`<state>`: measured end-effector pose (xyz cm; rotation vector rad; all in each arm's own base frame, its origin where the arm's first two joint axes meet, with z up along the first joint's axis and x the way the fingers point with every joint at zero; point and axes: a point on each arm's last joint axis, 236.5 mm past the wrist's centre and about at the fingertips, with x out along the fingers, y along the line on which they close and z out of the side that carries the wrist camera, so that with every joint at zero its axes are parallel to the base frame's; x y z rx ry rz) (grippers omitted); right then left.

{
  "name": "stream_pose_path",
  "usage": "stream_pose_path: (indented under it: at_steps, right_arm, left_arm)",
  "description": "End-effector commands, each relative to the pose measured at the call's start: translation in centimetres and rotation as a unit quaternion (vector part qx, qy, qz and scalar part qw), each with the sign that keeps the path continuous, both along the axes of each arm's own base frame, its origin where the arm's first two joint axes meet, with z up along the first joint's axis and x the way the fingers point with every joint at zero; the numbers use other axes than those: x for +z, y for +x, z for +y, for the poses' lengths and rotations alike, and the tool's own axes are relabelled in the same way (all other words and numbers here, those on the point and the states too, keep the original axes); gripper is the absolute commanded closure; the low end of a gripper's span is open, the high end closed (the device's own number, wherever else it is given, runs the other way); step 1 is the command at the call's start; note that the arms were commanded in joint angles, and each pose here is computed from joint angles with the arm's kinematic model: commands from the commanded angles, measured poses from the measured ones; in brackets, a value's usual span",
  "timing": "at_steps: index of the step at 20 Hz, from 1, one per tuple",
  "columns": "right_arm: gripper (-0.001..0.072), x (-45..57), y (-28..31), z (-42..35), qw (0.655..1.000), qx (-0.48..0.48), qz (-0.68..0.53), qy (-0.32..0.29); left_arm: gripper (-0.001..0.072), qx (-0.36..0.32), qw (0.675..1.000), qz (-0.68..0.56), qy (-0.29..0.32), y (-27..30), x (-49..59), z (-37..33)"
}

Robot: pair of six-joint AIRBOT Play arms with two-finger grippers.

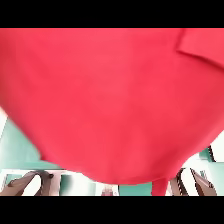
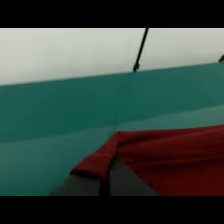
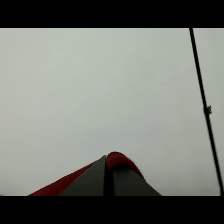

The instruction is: Fold the shirts.

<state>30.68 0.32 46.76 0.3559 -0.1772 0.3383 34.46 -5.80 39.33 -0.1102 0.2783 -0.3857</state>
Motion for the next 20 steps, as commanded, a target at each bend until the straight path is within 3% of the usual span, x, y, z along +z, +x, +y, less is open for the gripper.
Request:
stream_pose_path:
  at_steps: [1, 5, 7, 12, 15, 20]
  right_arm:
    - [0.0692, -12.9, 7.3, 0.1, 0.989, 0.039, 0.137, 0.042]
    - [0.0692, -29.3, 15.8, 0.2, 0.952, 0.034, 0.292, 0.087]
    - [0.0692, -35.3, 19.3, -0.1, 0.932, 0.027, 0.345, 0.108]
    - [0.0692, -40.8, 25.8, -1.3, 0.913, 0.038, 0.383, 0.135]
    - [0.0692, -42.5, 26.6, -2.2, 0.903, 0.035, 0.403, 0.142]
    - [0.0694, -48.5, 21.0, -4.4, 0.848, 0.046, 0.524, 0.067]
  left_arm:
    - [0.0686, -0.047, 0.992, 0.110, -0.044, 6.1, -11.1, -1.2]
    - [0.0686, -0.072, 0.972, 0.221, -0.041, 13.1, -25.0, -3.4]
    - [0.0687, -0.041, 0.966, 0.247, -0.060, 16.5, -30.1, -2.7]
    - [0.0686, 0.003, 0.965, 0.251, -0.080, 21.5, -34.4, -0.4]
    - [0.0686, 0.003, 0.962, 0.264, -0.069, 22.0, -36.1, -0.2]
    - [0.0686, -0.014, 0.933, 0.359, 0.030, 17.7, -40.5, 1.5]
